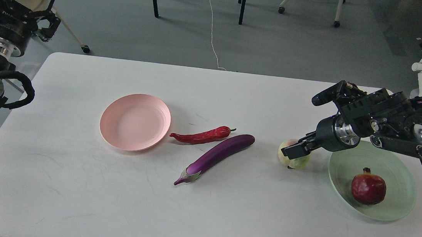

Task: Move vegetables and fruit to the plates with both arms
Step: 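Release the apple and reach the right gripper to the peach, then grasp the peach and place it on the green plate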

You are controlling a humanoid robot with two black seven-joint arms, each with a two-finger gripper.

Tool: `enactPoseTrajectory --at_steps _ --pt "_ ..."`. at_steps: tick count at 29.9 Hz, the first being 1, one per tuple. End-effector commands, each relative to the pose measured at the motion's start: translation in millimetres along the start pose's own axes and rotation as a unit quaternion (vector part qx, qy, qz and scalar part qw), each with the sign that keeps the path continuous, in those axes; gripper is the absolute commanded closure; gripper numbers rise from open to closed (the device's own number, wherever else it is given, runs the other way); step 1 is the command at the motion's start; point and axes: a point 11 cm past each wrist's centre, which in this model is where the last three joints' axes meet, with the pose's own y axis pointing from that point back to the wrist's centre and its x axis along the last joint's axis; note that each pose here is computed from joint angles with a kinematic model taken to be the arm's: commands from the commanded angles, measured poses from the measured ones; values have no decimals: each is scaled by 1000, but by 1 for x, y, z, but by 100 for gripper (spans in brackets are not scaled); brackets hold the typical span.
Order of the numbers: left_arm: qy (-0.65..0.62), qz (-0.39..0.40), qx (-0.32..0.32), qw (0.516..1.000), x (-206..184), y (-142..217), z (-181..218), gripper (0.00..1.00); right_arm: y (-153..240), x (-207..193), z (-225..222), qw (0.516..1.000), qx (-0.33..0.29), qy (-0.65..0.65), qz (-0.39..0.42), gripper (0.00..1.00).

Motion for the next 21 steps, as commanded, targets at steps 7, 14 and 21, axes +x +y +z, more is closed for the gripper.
enactPoseTrajectory --at_steps 7,14,21 --pt "0 1 -1 1000 1 1 1 2 -22 -7 -5 1000 3 4 -10 3" --pt "-1 2 -1 1000 2 1 1 2 -31 -8 -10 1000 5 11 -15 19" --pt "-1 3 0 1000 3 2 1 2 -20 -3 -6 1000 1 13 -12 49"
